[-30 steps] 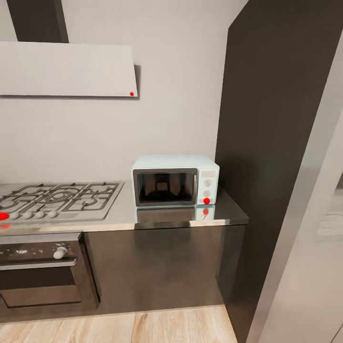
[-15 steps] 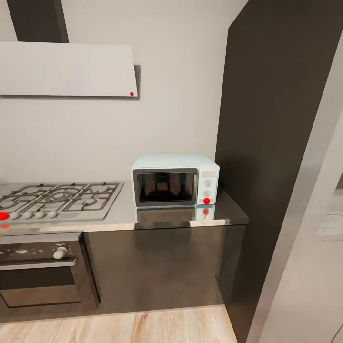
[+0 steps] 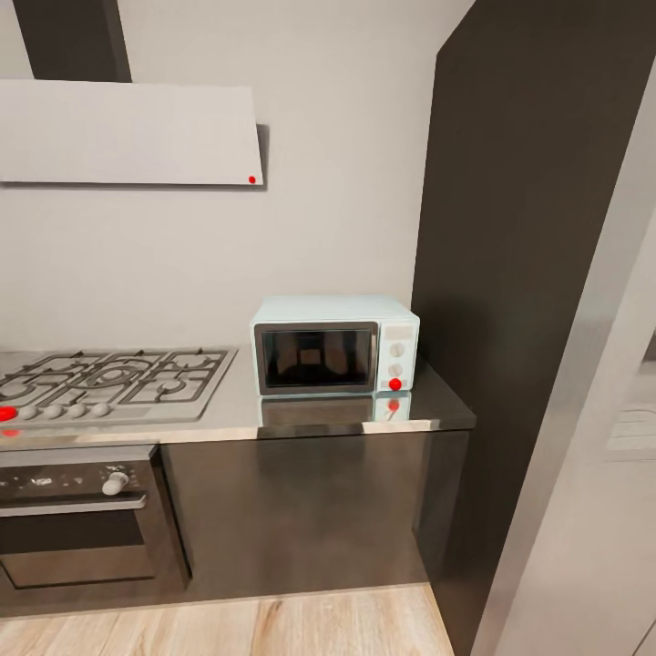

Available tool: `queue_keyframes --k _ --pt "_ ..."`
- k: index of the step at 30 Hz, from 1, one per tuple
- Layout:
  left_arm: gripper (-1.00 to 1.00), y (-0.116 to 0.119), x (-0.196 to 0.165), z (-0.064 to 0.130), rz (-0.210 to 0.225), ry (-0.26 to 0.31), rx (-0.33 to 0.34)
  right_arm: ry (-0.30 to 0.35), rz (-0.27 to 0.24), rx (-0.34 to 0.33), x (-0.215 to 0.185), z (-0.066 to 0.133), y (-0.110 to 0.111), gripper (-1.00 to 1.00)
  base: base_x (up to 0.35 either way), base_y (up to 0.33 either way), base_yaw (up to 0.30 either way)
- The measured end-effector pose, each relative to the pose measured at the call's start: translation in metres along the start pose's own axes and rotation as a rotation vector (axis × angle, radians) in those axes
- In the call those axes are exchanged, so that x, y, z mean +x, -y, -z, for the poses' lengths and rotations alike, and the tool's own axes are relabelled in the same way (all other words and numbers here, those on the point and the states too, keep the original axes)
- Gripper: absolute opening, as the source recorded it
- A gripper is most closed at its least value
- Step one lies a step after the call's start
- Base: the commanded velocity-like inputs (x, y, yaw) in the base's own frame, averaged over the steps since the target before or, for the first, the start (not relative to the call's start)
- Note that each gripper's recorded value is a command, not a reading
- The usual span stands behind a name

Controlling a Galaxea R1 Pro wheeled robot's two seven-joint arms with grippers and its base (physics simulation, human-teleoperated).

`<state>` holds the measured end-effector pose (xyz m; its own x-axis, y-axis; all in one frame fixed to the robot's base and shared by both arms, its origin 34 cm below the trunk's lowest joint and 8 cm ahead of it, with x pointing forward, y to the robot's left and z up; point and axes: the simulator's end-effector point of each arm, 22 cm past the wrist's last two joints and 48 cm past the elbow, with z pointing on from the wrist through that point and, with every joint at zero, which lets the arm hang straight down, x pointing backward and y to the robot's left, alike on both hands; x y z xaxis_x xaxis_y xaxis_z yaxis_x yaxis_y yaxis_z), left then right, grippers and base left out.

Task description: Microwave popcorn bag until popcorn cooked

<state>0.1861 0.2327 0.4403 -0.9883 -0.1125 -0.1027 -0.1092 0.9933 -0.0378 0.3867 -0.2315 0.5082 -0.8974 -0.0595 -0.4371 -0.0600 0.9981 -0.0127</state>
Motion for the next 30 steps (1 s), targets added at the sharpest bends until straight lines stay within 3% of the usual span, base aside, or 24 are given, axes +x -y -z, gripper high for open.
queue_keyframes --k 3,6,7,8,9,11,18,21,23,25,30 --pt "1.00 0.000 0.000 0.000 0.000 0.000 0.000 0.109 0.006 -0.011 -0.094 0.019 -0.017 1.00 0.000 0.000 0.000" --pt "1.00 0.000 0.000 0.000 0.001 0.000 0.000 0.204 -0.003 0.002 -0.199 0.047 -0.012 1.00 0.000 0.000 0.000" --pt "1.00 0.000 0.000 0.000 0.001 0.000 0.000 0.248 -0.006 0.005 -0.252 0.061 -0.009 1.00 0.000 0.000 0.000" --pt "1.00 0.000 0.000 0.000 0.001 0.000 0.000 0.331 -0.007 0.004 -0.322 0.082 -0.009 1.00 0.000 0.000 0.000" --pt "1.00 0.000 0.000 0.000 0.001 0.000 0.000 0.320 -0.009 -0.001 -0.323 0.082 -0.013 1.00 0.000 0.000 0.000" --pt "1.00 0.000 0.000 0.000 0.000 0.000 0.000 0.384 -0.011 -0.012 -0.383 0.112 -0.021 1.00 0.000 0.000 0.000" --pt "1.00 0.000 0.000 0.000 0.000 0.000 0.000 0.544 -0.033 0.006 -0.494 0.194 -0.033 1.00 0.000 0.000 0.000" --pt "1.00 0.000 0.000 0.000 -0.002 0.000 0.000 0.712 -0.057 0.070 -0.579 0.280 -0.013 1.00 0.000 0.000 0.000" --pt "1.00 0.000 0.000 0.000 -0.002 0.000 0.000 0.774 -0.071 0.090 -0.599 0.309 -0.006 1.00 0.000 0.000 0.000" --pt "1.00 0.000 0.000 0.000 -0.002 0.000 0.000 0.814 -0.080 0.098 -0.608 0.326 -0.003 1.00 0.000 0.000 0.000" --pt "1.00 -0.001 0.000 0.000 -0.002 0.001 -0.001 0.869 -0.086 0.089 -0.616 0.334 -0.005 1.00 0.000 0.000 0.000"
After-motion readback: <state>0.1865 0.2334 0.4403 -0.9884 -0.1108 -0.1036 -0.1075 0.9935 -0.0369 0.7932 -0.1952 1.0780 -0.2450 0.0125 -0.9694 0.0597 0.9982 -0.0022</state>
